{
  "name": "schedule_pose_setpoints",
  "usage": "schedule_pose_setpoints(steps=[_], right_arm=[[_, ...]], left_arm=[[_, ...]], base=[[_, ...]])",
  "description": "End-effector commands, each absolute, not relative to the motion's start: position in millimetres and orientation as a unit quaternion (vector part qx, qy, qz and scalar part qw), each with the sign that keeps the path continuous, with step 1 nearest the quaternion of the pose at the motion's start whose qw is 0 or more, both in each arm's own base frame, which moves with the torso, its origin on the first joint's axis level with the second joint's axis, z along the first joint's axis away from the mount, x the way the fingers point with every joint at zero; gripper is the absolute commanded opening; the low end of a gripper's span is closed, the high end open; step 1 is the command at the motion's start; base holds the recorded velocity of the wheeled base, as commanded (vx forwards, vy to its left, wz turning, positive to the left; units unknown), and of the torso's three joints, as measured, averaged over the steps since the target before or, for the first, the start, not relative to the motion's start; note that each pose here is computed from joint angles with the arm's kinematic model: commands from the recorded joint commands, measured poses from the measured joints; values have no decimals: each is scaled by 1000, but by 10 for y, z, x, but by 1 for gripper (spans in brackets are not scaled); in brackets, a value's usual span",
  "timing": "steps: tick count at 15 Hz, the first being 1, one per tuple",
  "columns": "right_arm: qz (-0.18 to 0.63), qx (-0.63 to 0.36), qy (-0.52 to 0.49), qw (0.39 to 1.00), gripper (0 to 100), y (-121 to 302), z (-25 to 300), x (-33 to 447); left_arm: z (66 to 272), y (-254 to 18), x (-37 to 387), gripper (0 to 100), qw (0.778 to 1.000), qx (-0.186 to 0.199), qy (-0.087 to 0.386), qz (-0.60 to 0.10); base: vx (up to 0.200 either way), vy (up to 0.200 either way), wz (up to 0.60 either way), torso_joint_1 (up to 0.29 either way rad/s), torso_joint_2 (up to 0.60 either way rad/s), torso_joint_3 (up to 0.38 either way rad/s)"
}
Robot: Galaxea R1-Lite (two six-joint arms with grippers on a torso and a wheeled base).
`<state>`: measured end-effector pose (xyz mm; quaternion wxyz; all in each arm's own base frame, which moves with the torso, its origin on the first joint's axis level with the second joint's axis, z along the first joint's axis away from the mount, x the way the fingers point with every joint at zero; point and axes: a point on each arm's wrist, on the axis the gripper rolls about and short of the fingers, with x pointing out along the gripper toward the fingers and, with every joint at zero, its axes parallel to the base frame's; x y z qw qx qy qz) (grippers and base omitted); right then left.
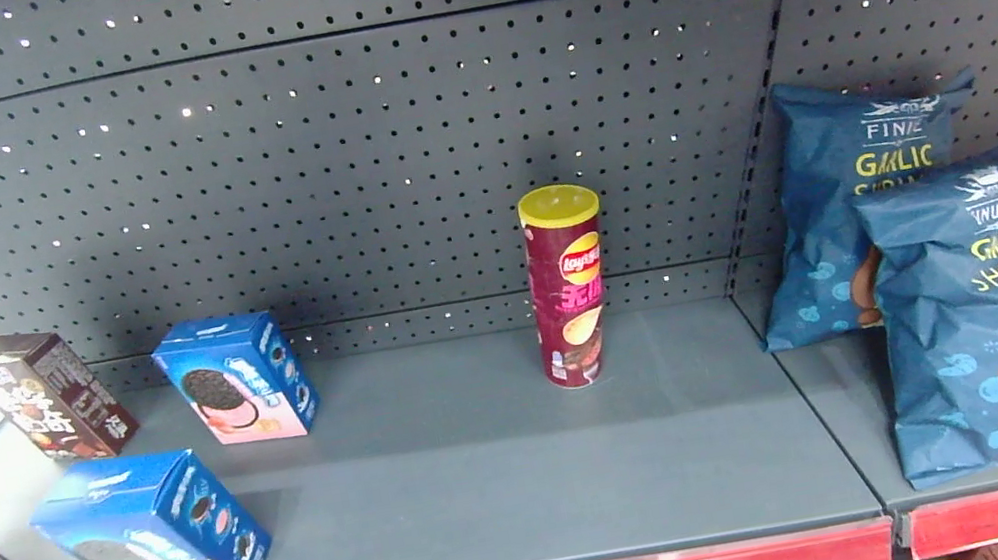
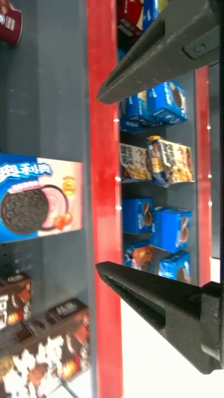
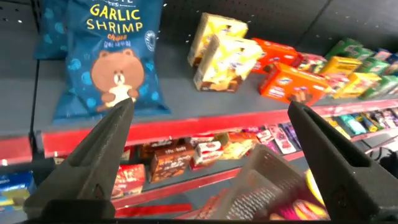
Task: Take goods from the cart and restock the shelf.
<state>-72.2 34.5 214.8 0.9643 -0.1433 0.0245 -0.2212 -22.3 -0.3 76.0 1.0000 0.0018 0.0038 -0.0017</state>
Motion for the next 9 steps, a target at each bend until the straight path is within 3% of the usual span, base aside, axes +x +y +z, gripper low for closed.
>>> schedule_pose_setpoints(steps=[1,3,8,9], right_arm=[[-221,-144,23,964,100,349,2125,-730],[-221,-145,21,964,100,353,2108,-742],[-218,-144,26,965,100,343,2074,-718],[-218,-144,26,965,100,343,2074,-718]], left_arm=[[760,-3,-222,100,1000,2,5,-2],[760,-3,-222,100,1000,2,5,-2],[760,-3,-222,100,1000,2,5,-2],[760,-2,-222,100,1000,1,5,-1]], base=[[-200,0,0,-12,2,7],[-200,0,0,-5,-2,2],[0,0,0,0,0,0],[0,200,0,22,2,-7]])
